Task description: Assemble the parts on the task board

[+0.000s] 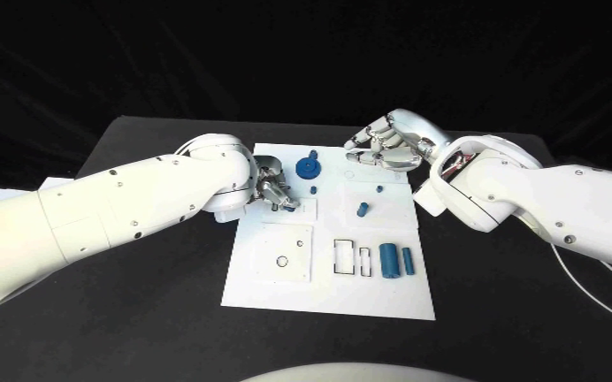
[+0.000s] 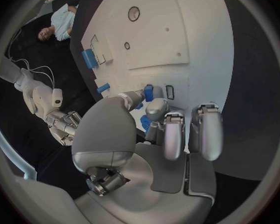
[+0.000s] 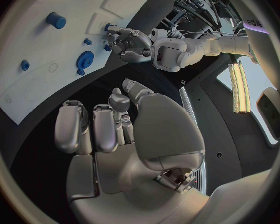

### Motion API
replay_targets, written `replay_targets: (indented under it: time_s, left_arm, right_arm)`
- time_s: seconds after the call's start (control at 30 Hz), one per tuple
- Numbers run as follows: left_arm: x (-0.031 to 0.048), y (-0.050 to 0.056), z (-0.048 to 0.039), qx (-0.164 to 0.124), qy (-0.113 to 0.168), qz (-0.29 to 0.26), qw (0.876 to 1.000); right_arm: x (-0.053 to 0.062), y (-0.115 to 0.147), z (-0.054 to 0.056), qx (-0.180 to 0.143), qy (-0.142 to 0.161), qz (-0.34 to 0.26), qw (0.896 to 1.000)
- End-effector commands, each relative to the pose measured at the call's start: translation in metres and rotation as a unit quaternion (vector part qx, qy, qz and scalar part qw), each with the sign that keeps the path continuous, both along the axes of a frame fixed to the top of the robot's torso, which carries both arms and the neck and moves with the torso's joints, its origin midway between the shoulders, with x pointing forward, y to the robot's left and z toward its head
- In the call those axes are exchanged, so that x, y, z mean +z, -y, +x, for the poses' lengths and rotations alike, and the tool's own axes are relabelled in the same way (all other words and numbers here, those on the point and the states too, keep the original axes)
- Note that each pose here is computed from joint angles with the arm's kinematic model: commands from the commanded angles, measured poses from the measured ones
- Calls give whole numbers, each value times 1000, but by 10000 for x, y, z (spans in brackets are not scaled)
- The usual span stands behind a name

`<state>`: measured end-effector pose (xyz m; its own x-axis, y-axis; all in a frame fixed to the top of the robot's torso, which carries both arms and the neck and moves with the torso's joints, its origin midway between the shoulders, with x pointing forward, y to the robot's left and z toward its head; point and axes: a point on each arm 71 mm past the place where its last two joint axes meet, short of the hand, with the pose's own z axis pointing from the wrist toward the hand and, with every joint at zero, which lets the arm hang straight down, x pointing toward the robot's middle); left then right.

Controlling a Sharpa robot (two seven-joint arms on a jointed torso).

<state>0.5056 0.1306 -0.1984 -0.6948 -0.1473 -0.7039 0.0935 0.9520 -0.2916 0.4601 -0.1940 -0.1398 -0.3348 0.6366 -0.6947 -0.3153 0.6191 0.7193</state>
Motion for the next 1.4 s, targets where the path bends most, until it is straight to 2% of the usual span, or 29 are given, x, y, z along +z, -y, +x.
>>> replay_targets:
  time_s: [0.03, 0.47, 0.73, 1.4]
  left_arm:
    - [-60, 14, -26, -7, -18, 17, 1000]
    - [-76, 22, 26, 1, -19, 23, 1000]
    - [-79, 61, 16, -5, -22, 25, 999]
    - [-77, 62, 31, 1, -19, 24, 1000]
  right_arm:
    - [-2, -13, -8, 6, 0, -1, 1000]
    - [-4, -25, -8, 7, -1, -1, 1000]
    - [-7, -40, -7, 7, -3, -2, 1000]
    - [-10, -39, -3, 6, -4, -2, 1000]
